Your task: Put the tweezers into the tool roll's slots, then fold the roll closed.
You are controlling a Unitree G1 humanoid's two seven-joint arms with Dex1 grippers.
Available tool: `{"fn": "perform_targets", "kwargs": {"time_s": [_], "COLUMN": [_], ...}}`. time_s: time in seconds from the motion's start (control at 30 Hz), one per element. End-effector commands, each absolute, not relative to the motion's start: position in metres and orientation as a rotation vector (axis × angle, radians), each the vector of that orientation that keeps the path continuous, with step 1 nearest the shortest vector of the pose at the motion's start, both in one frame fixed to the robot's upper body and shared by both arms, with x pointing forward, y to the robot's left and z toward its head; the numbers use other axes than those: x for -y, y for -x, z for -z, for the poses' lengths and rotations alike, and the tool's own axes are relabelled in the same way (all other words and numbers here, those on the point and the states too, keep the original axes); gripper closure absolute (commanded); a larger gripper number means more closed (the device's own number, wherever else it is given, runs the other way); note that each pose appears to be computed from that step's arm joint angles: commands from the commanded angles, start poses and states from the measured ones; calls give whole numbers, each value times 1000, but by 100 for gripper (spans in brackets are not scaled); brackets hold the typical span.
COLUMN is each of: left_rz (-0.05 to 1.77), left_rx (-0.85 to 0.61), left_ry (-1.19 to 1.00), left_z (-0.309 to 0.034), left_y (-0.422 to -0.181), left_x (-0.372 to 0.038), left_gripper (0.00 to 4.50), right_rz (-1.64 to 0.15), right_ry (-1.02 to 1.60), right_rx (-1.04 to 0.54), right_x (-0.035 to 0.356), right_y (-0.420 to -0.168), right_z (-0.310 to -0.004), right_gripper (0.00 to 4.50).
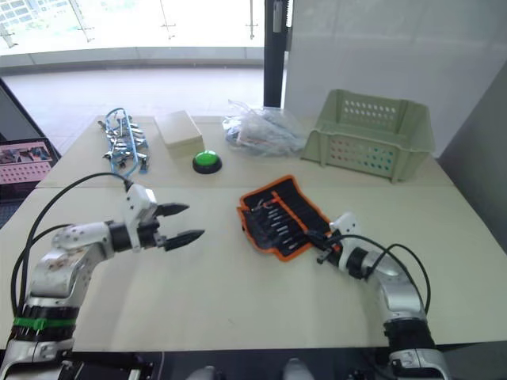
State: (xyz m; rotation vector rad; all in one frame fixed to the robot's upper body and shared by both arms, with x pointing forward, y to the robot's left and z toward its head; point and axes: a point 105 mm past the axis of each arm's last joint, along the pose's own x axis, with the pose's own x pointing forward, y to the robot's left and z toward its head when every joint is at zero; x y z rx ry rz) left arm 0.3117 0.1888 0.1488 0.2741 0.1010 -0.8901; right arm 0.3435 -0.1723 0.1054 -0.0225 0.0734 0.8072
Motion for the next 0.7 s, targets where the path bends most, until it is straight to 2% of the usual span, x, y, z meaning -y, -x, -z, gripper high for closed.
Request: {"fn": "perform_targets", "kwargs": {"time_s": [0.03, 0.13, 0.27, 0.43, 0.47, 0.53, 0.7], "left_rz": [851, 788, 739, 672, 672, 676, 688], "left_rx": [1, 3, -34, -20, -22, -30, -46], "left_ry": [-328, -289, -243, -186, -179, -167, -152], "left_z": [-170, -165, -153, -150, -149, -144, -139], "left_y": [-295, -279, -260, -253, -252, -250, -248], "left_x": [-200, -215, -229, -239, -238, -235, -229], "left_gripper": [1, 0, 0, 0, 0, 0, 0], "right_rz": [-843, -874, -896, -937, -950, -959, -901], "right_ry": [34, 89, 196, 277, 308, 374, 537], "right_rx": [24, 22, 19, 35, 29, 37, 100], "right_x": [176, 171, 153, 122, 117, 106, 85], "right_y": [-336, -328, -313, -292, -289, -286, -297], "right_z": [-143, -151, -146, -132, -127, -118, -113], "right_gripper": [424, 330, 196, 20, 5, 5, 5]}}
